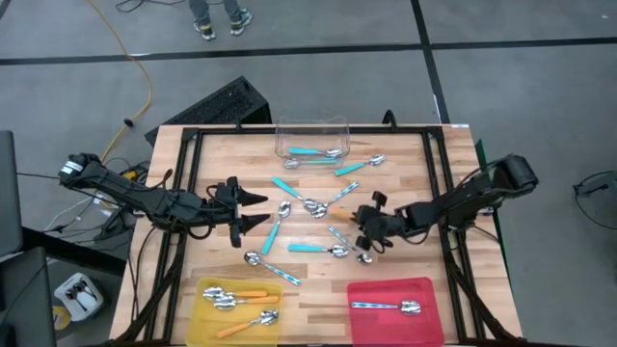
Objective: Sort silverware by color (type)
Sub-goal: Put the yellow spoon into the yellow bin
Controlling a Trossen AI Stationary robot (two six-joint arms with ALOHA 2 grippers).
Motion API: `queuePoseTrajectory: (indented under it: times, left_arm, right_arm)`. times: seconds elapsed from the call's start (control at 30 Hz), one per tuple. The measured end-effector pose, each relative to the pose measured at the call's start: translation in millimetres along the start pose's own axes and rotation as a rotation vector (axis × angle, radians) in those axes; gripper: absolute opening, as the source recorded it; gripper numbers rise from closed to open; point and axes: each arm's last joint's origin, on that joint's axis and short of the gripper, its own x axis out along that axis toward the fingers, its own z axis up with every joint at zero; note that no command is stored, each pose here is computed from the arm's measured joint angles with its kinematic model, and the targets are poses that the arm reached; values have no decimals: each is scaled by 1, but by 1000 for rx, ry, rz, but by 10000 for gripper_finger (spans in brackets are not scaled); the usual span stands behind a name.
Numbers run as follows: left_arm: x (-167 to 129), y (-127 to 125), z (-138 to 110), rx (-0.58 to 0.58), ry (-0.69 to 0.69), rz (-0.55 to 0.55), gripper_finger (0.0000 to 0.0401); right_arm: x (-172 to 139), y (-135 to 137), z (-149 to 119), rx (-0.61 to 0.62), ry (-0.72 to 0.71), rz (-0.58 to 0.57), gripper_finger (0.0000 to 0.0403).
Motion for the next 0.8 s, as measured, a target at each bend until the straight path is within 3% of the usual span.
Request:
queuePoseTrajectory:
  times: [0.57,0.8]
  left_arm:
    - [0,-1,2,-14,-21,-8,238]
    - [0,-1,2,-6,-22,-7,238]
  right_arm:
    - [-46,-27,37,34,-225,33,73]
    - [-52,-33,39,71,-251,-42,73]
